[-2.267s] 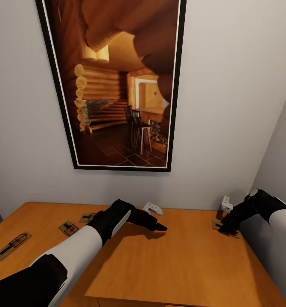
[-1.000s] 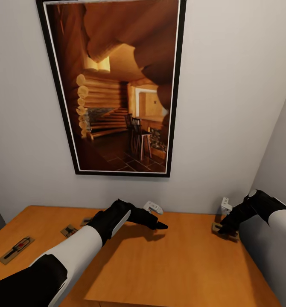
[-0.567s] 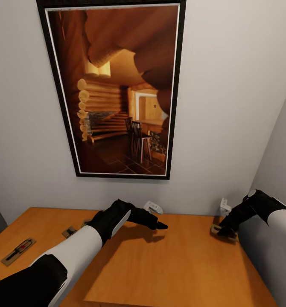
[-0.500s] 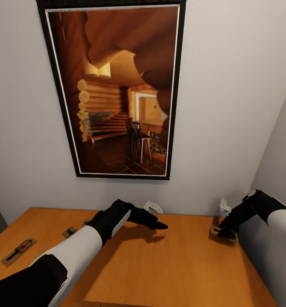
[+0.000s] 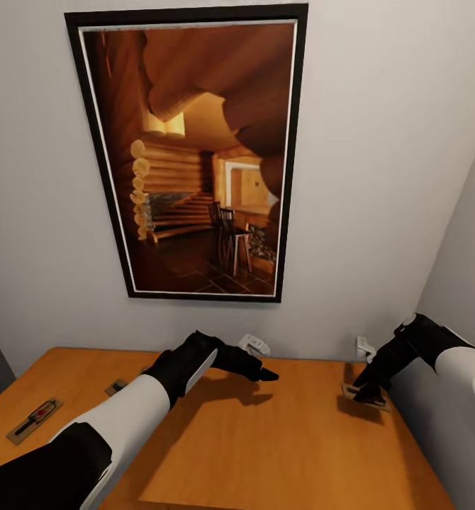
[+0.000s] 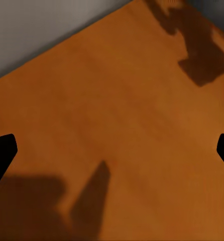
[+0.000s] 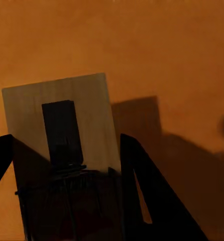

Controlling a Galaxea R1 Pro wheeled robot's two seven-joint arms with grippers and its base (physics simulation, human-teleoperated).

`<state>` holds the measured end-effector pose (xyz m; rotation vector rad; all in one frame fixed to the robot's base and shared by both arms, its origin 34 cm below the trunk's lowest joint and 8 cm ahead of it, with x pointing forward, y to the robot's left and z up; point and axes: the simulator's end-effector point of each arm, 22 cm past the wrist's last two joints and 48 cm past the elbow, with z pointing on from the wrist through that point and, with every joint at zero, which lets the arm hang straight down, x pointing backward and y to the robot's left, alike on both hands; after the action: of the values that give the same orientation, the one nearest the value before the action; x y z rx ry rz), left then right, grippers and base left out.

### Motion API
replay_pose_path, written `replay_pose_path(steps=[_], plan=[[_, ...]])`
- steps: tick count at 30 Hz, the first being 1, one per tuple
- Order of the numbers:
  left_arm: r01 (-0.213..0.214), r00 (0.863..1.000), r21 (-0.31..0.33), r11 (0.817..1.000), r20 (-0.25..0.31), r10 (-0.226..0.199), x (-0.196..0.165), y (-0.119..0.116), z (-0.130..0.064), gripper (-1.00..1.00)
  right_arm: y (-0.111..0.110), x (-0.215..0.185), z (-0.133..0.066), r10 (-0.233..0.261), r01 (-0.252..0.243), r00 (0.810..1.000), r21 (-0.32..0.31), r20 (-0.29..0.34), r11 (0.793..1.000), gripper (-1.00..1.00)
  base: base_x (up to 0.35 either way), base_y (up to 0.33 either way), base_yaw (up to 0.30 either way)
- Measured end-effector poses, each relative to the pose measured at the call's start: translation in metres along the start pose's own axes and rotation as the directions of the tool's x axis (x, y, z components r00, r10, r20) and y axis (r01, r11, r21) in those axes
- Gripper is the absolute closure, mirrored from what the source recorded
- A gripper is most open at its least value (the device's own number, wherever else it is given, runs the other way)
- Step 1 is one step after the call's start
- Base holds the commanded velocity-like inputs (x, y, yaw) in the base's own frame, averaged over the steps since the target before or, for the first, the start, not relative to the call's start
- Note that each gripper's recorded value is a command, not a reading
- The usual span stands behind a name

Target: Take the four mousetraps from the cabinet in the bathroom and place them on the bathroom floor. Make sure all four end up on the same floor surface, and ensure that at least two of them are either under or directly next to the same bathroom sink.

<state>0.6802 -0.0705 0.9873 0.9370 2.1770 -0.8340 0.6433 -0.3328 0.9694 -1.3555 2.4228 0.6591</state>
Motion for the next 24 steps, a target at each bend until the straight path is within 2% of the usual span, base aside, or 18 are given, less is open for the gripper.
replay_pose_path(steps=[3,11,24], plan=[[0.0,1.0,0.0,1.0,0.0,0.0,-0.002,-0.002,-0.002,-1.0,0.007,-0.009,0.002,-0.009,0.009,1.0,-0.021,0.012,1.0,1.0,0.0,0.0,0.0],[0.001,1.0,0.002,1.0,0.0,-0.001,-0.006,-0.006,-0.008,-1.0,0.027,-0.052,0.01,-0.021,0.03,0.992,-0.074,0.121,0.997,1.0,0.0,0.0,0.0],[0.0,1.0,0.001,1.0,-0.001,0.0,-0.008,-0.008,-0.01,-1.0,0.035,-0.064,0.012,-0.024,0.038,0.989,-0.091,0.143,0.995,1.0,0.0,0.0,0.0]])
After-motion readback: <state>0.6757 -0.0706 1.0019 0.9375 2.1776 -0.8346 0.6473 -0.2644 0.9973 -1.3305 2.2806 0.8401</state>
